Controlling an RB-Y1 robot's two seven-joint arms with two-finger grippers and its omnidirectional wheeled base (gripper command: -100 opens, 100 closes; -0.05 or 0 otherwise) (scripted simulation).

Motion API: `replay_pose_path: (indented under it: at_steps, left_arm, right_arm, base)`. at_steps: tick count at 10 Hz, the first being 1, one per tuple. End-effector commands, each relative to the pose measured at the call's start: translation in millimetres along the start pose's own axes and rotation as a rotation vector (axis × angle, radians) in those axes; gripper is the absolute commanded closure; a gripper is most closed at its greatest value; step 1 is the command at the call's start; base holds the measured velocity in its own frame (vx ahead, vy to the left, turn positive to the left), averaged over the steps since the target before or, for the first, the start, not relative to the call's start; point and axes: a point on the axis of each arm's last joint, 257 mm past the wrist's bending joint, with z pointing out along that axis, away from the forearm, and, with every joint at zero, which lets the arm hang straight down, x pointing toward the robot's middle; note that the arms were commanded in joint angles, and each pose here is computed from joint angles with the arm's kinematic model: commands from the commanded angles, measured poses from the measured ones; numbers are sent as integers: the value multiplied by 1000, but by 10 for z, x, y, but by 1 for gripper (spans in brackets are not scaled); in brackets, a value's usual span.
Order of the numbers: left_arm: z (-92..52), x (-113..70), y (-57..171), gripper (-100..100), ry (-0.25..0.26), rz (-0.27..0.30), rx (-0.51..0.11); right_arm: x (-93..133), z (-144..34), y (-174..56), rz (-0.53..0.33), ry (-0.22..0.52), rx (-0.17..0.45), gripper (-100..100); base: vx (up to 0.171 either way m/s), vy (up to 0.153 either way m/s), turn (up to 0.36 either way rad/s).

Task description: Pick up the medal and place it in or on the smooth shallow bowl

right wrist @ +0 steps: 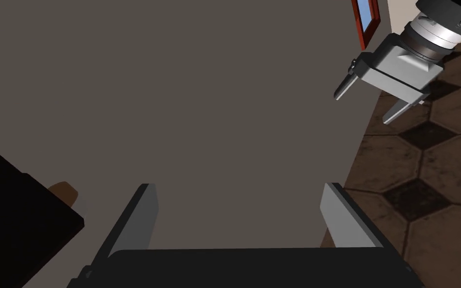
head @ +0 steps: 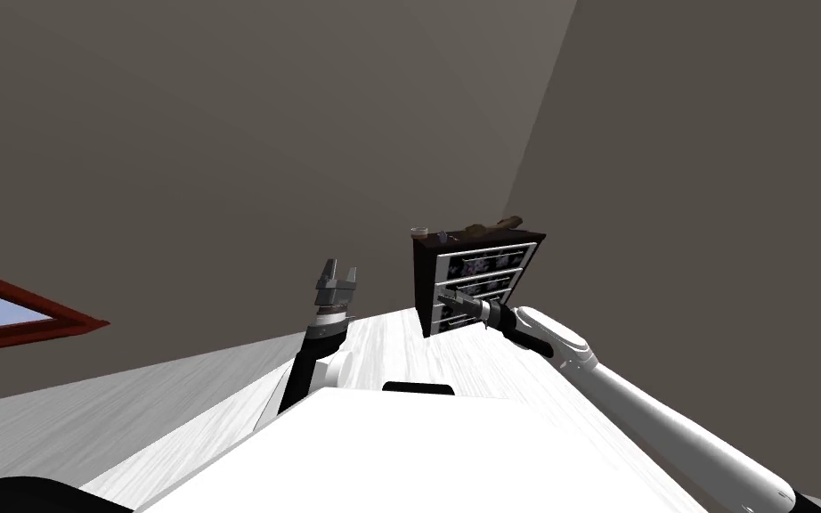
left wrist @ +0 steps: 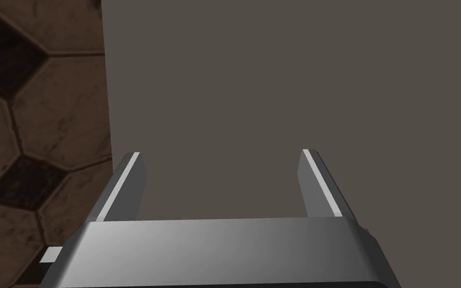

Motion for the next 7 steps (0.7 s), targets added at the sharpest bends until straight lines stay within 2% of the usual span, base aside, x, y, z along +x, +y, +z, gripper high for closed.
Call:
replay_pose_path:
  at_steps: [1, 4, 7]
  left_arm:
    - [0, 0, 0, 0, 0, 0, 0]
    - [0, 0, 0, 0, 0, 0, 0]
    - [0, 0, 0, 0, 0, 0, 0]
  right_arm:
    - [23, -68, -73, -17, 49, 15, -100]
    - [34, -161, -306, -69, 170, 55, -100]
    - [-9, -293, -464, -108, 247, 95, -100]
  base:
    - [-7, 43, -101]
    - [7, 51, -141]
    - [28, 57, -125]
